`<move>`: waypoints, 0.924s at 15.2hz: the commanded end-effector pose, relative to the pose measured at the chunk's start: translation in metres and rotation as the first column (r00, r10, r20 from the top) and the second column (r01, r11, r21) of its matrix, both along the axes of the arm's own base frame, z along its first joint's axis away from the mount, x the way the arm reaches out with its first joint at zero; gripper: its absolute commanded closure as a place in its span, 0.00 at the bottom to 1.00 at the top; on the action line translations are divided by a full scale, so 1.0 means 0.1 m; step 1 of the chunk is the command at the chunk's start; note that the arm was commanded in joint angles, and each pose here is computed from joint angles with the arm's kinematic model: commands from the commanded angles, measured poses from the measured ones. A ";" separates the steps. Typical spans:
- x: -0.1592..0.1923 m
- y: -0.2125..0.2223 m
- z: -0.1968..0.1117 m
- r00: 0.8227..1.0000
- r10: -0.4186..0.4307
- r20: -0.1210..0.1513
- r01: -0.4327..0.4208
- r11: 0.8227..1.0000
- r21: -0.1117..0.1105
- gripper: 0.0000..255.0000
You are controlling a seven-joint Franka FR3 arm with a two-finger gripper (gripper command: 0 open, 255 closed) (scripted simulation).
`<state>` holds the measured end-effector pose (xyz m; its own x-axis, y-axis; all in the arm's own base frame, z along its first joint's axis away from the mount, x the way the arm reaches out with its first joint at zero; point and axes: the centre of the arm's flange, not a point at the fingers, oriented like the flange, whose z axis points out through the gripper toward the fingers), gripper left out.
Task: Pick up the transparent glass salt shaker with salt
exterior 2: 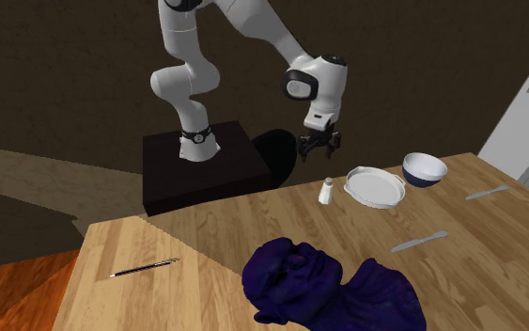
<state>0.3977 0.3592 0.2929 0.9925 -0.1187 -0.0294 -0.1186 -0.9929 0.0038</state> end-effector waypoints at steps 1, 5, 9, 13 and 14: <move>0.07 0.20 -0.20 1.000 -0.003 0.003 0.003 1.000 -0.003 0.00; 0.20 0.57 -0.55 1.000 -0.006 0.005 0.006 1.000 -0.008 0.00; 0.21 0.58 -0.72 1.000 -0.006 0.006 0.006 1.000 -0.008 0.00; 0.21 0.58 -0.96 1.000 -0.006 0.006 0.006 1.000 -0.008 0.00; 0.21 0.58 -0.96 1.000 -0.006 0.006 0.006 1.000 -0.008 0.00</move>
